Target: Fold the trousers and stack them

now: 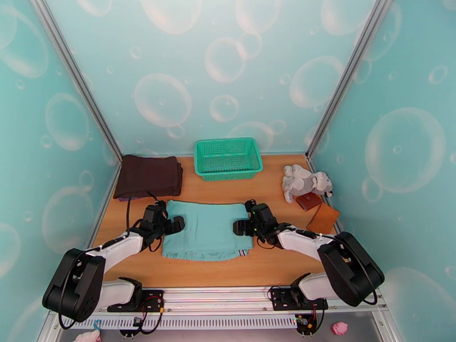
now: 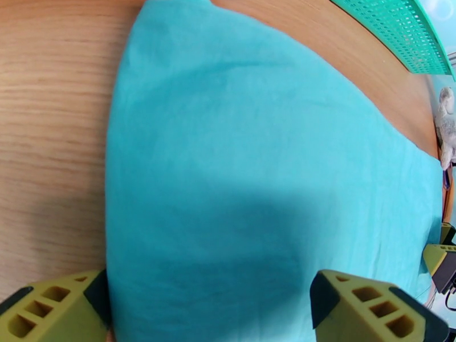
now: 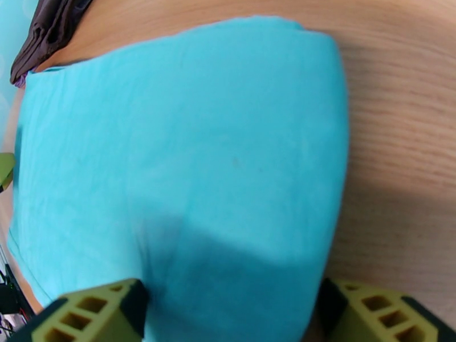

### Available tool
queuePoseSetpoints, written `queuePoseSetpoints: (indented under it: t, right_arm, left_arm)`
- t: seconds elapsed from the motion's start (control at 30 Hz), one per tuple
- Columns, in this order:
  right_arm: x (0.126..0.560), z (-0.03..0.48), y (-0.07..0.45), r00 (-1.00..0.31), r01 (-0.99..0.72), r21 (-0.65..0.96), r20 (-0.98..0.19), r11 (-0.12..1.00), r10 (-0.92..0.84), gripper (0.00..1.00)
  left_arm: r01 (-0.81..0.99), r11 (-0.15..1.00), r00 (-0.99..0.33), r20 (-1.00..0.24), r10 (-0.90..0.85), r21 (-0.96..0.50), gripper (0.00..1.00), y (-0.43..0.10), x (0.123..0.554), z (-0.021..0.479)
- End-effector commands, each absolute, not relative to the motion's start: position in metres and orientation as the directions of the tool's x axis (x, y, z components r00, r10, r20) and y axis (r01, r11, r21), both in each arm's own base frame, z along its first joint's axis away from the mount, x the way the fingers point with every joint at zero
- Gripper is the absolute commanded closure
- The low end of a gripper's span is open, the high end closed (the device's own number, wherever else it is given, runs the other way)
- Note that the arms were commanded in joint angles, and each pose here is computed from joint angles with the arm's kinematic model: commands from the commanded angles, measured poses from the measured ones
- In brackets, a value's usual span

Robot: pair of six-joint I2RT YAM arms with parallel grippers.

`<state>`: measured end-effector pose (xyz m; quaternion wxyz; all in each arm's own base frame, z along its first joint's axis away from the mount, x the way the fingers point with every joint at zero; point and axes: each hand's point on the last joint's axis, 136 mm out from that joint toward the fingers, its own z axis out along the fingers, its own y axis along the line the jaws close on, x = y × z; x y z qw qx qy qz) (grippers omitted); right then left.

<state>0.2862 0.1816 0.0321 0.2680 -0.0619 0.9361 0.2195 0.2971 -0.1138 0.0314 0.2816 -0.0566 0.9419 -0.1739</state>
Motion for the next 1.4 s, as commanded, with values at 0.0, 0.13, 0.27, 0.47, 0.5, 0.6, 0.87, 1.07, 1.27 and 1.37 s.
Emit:
queuePoseSetpoints:
  t: [0.0,0.13,0.27,0.47,0.5,0.6,0.87,1.07,1.27,1.37]
  right_arm:
    - [0.269,0.017,0.202,-0.893,-0.267,0.446,-0.448,0.854,-0.045,0.25]
    - [0.263,0.012,0.21,-0.902,-0.285,0.461,-0.427,0.84,-0.072,0.36]
    - [0.261,0.016,0.216,-0.899,-0.298,0.493,-0.432,0.817,-0.068,0.55]
    - [0.275,0.055,0.236,-0.846,-0.391,0.534,-0.529,0.749,-0.064,1.0]
    - [0.277,0.067,0.241,-0.829,-0.419,0.534,-0.554,0.735,-0.07,1.0]
    - [0.282,0.102,0.258,-0.773,-0.504,0.513,-0.627,0.695,-0.098,1.0]
    - [0.297,0.161,0.305,-0.68,-0.639,0.503,-0.723,0.581,-0.121,1.0]
    - [0.333,0.207,0.353,-0.596,-0.723,0.463,-0.794,0.512,-0.124,1.0]
    - [0.41,0.259,0.413,-0.5,-0.784,0.402,-0.86,0.472,-0.097,1.0]
    - [0.448,0.273,0.441,-0.476,-0.796,0.4,-0.878,0.455,-0.059,1.0]
  left_arm:
    - [0.057,0.918,-0.872,-0.467,-0.145,-0.392,0.04,-0.136,0.297,0.021]
    - [0.119,0.909,-0.896,-0.438,-0.075,-0.399,0.17,-0.159,0.293,0.014]
    - [0.168,0.894,-0.892,-0.451,-0.042,-0.416,0.47,-0.18,0.297,0.023]
    - [0.163,0.91,-0.871,-0.489,-0.049,-0.381,1.0,-0.182,0.315,0.049]
    - [0.162,0.915,-0.862,-0.504,-0.05,-0.368,1.0,-0.18,0.318,0.059]
    - [0.148,0.936,-0.828,-0.557,-0.059,-0.319,1.0,-0.168,0.329,0.096]
    - [0.08,0.968,-0.72,-0.686,-0.108,-0.236,1.0,-0.116,0.357,0.196]
    - [-0.009,0.98,-0.63,-0.76,-0.159,-0.197,1.0,-0.066,0.384,0.254]
    - [-0.143,0.966,-0.537,-0.803,-0.258,-0.216,1.0,0.007,0.429,0.289]
    - [-0.203,0.95,-0.502,-0.808,-0.31,-0.238,1.0,0.044,0.459,0.293]
